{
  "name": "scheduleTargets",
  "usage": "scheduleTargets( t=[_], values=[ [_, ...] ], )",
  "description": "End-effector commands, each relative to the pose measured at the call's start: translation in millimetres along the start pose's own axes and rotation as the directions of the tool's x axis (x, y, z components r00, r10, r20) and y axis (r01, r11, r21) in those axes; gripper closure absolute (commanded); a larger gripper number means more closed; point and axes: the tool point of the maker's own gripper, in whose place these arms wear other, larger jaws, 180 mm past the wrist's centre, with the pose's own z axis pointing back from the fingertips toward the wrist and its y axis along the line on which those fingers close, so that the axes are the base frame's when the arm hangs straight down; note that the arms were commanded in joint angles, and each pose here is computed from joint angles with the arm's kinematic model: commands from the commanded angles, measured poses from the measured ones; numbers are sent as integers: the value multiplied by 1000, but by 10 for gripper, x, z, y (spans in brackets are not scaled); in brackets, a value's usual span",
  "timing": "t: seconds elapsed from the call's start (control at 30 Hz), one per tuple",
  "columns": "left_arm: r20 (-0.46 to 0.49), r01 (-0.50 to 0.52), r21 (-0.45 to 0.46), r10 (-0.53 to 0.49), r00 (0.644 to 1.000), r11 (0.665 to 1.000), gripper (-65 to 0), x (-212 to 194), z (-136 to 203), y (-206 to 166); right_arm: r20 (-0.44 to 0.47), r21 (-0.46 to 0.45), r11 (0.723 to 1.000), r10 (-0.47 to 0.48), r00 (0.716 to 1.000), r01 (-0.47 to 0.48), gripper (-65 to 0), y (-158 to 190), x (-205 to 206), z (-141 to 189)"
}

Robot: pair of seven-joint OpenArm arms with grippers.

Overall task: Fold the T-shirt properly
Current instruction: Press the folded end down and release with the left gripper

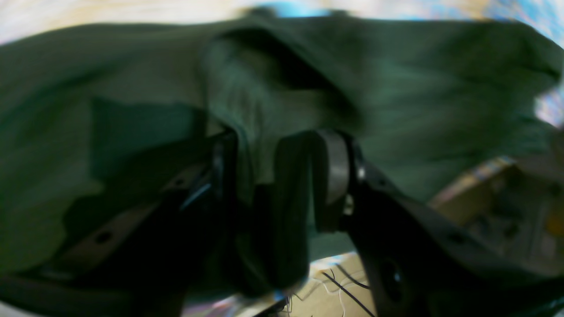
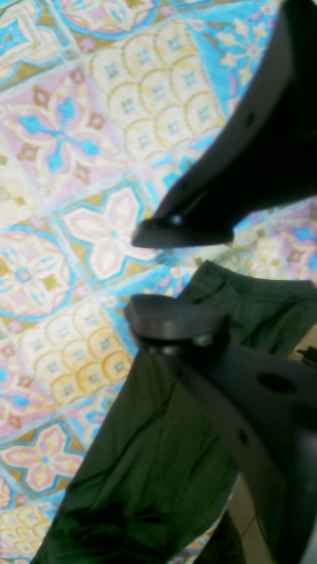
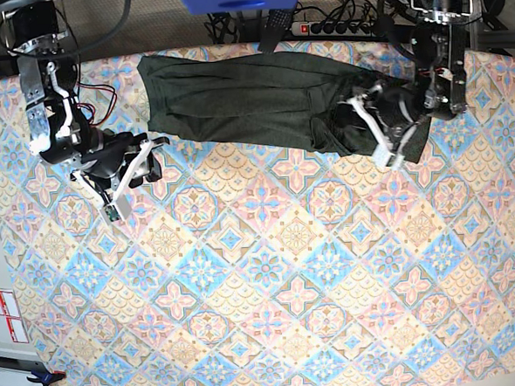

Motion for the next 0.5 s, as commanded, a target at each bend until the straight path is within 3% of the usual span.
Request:
scheduleTargets(
  t=[0.0,0.17,0.27,0.37,0.47],
  values=[
    [7,37,-37,-36,999,999,-248,48,-42,-181,45,-3,1000,14,999,-14,-217,-21,141,56],
    [-50,86,-138,-93,994,987,-248,-121,-236,-607,47,-4,1000,13,999,-13,-217,-27,150,58],
    [-34,148,-176,-156,987,973,-248,-80,-221,-827,49,-5,1000,14,999,-14,-217,-28,156,58],
    [5,185,-179,-187,982,966,-248,27,-145,-899,38,-7,1000,11,999,-11,-217,-44,129,54],
    [44,205,-128,-201,979,970,-248,172,1,-747,3,-14,1000,11,1000,-11,-221,-73,-4,57]
  ],
)
